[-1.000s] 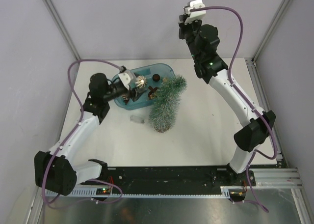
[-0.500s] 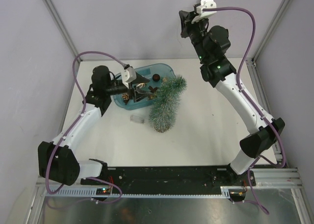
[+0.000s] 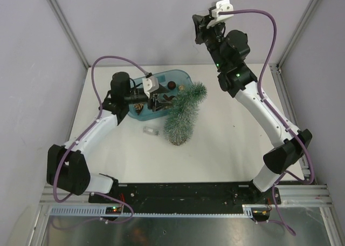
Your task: Decorate the small christmas tree
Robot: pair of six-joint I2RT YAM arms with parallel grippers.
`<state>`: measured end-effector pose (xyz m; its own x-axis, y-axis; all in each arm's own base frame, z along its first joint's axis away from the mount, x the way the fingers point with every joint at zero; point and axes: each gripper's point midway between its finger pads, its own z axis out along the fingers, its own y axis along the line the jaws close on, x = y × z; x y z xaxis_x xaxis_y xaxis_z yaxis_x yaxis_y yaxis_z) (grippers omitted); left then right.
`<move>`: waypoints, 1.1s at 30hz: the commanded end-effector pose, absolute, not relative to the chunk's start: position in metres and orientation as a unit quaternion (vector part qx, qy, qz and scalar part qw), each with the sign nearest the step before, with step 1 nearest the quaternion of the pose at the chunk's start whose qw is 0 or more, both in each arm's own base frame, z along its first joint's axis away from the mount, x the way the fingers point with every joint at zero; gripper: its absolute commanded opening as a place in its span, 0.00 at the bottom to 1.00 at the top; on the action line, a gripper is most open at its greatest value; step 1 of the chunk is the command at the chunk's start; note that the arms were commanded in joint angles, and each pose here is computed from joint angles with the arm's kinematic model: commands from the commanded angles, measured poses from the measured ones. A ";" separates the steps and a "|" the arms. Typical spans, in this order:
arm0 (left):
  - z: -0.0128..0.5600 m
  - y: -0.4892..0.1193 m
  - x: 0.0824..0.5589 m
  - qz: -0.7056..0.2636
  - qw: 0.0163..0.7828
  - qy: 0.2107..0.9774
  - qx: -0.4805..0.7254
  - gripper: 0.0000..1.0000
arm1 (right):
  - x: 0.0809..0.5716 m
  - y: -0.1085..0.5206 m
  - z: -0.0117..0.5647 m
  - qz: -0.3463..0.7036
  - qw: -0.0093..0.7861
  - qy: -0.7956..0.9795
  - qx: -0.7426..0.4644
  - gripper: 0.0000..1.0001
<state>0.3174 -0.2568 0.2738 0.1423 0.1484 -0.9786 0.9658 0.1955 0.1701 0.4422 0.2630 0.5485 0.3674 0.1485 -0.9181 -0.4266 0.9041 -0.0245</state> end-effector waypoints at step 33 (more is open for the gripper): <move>0.288 -0.273 0.316 -0.381 0.552 0.523 0.526 0.41 | 0.387 0.295 0.584 0.213 0.831 0.484 -0.174 0.00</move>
<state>0.3159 -0.2712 0.2829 0.1161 0.1259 -0.9852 0.9793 0.1512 0.1347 0.4118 0.2940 0.5501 0.3709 0.1552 -0.9156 -0.5061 0.8604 -0.0592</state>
